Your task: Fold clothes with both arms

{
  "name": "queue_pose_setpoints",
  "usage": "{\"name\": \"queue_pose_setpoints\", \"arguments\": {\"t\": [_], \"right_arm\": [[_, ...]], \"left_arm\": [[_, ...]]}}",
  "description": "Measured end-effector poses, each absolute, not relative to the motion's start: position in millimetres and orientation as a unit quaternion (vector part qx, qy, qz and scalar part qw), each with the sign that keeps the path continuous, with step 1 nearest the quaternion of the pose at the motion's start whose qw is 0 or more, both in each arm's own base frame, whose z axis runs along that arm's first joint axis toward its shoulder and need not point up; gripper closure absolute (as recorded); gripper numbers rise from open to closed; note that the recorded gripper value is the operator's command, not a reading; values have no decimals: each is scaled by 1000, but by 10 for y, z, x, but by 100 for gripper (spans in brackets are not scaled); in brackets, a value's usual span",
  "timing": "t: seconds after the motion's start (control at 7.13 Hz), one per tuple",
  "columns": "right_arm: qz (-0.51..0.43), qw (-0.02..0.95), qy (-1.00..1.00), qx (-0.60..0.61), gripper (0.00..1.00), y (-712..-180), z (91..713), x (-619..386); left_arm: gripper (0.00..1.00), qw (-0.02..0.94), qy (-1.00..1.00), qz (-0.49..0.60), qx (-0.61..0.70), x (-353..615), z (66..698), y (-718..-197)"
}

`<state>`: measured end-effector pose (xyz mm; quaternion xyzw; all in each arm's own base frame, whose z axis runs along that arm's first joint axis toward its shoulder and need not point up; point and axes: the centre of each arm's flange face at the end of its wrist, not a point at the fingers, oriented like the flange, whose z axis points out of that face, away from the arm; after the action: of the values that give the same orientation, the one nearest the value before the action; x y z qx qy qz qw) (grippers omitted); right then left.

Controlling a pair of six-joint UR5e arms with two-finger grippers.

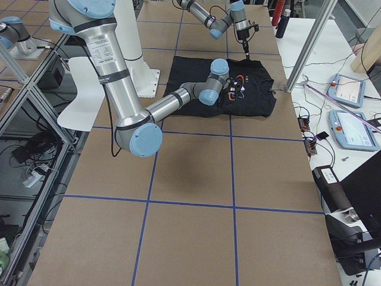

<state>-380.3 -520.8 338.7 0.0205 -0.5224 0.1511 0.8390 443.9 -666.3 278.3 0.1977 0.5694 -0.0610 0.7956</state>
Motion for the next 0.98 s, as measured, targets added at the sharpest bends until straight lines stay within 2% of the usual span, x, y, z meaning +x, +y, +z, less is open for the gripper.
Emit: {"name": "queue_pose_setpoints", "arguments": {"t": [0.28,0.42,0.56,0.7,0.84,0.98], "right_arm": [[151,839,-522,20,0,-5210,3396,-3807],[151,839,-522,20,0,-5210,3397,-3808],[151,839,-522,20,0,-5211,3396,-3808],[152,839,-522,20,0,-5210,3396,-3808],[158,838,-522,19,0,-5195,3379,-3820],[172,834,-524,21,0,-5113,3296,-3912]], "left_arm": [[100,802,553,-77,210,4689,2767,-6736],[36,803,551,-81,214,4752,2781,-6770],[13,802,550,-84,218,4806,2785,-6792],[11,800,551,-84,220,4842,2768,-6783],[2,795,558,-83,223,4810,2724,-6725],[2,786,571,-79,223,4689,2721,-6568]]}}
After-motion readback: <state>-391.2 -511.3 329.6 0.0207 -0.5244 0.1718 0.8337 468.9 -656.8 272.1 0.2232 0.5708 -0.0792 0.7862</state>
